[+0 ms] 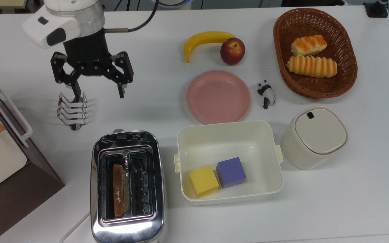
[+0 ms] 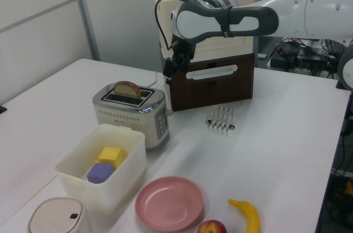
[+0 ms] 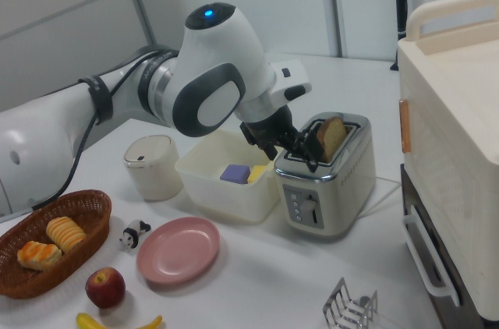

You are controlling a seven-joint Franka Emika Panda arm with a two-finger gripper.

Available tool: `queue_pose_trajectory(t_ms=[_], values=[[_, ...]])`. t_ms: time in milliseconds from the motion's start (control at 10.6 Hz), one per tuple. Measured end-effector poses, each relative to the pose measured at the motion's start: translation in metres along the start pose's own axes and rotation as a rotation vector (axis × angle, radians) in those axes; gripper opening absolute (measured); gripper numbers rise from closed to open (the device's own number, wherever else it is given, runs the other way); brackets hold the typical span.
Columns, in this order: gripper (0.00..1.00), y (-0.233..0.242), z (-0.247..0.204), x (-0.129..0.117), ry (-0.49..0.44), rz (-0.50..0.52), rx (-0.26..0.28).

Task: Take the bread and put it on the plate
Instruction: 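Move the open gripper toward the silver toaster, then lower the gripper over the toast slice in the toaster slot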

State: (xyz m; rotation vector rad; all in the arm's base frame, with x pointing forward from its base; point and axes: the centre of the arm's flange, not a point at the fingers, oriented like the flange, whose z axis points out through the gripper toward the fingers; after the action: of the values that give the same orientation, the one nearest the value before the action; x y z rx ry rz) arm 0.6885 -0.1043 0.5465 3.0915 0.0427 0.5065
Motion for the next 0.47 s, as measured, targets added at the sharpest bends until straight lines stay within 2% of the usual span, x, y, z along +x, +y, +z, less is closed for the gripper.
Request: queue_pose_trajectory(t_ms=[188, 470], values=[[1.0, -0.001, 0.007, 0.009, 0.082, 0.032, 0.029], [1.0, -0.016, 0.039, 0.025, 0.207, 0.157, 0.053]])
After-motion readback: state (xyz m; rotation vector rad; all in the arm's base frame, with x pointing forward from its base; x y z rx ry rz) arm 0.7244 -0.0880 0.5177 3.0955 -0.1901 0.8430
